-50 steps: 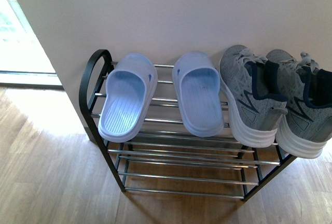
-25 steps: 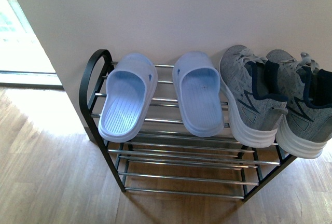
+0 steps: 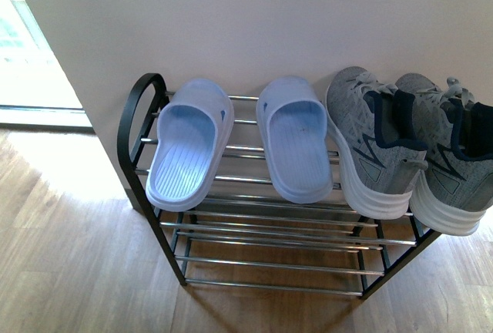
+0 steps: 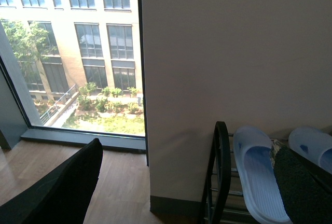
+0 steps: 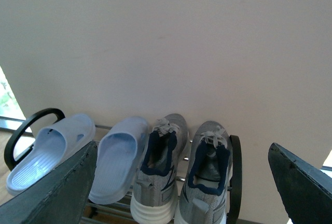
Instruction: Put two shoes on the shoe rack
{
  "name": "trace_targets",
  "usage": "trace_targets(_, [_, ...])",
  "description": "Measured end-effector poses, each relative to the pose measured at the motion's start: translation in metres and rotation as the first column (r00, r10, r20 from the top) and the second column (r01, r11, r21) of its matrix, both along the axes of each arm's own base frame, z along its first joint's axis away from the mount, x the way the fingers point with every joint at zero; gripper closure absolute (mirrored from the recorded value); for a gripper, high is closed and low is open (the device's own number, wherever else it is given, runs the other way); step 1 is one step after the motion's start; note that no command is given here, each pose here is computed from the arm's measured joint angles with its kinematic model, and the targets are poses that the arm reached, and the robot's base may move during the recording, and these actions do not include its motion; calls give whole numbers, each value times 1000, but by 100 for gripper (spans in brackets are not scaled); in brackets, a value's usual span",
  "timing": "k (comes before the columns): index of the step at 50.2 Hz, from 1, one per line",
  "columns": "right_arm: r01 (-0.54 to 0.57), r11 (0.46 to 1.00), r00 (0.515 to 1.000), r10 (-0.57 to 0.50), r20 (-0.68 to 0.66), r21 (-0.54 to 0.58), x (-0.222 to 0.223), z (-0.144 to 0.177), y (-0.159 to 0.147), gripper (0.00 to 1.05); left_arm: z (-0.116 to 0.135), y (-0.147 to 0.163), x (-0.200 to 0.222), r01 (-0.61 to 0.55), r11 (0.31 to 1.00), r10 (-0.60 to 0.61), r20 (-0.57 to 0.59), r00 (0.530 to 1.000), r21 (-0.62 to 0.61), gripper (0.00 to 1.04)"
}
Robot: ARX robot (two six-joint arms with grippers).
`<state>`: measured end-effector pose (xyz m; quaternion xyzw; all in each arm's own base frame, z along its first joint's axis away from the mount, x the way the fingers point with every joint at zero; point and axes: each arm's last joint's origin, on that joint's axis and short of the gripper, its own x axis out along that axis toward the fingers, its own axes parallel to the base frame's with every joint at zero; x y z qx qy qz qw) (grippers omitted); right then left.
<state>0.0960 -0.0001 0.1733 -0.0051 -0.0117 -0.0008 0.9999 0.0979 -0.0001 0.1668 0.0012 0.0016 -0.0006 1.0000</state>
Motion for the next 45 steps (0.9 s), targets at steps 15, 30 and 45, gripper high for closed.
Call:
trace_targets(15, [0, 1000, 1000, 0, 0, 0, 0, 0, 0, 9, 0, 0, 0, 0, 1000, 0, 0, 1000, 0, 9])
trace_targets(30, [0, 1000, 1000, 0, 0, 0, 0, 0, 0, 9, 0, 0, 0, 0, 1000, 0, 0, 1000, 0, 9])
trace_targets(45, [0, 1000, 1000, 0, 1, 0, 0, 0, 0, 9, 0, 0, 0, 0, 1000, 0, 0, 1000, 0, 9])
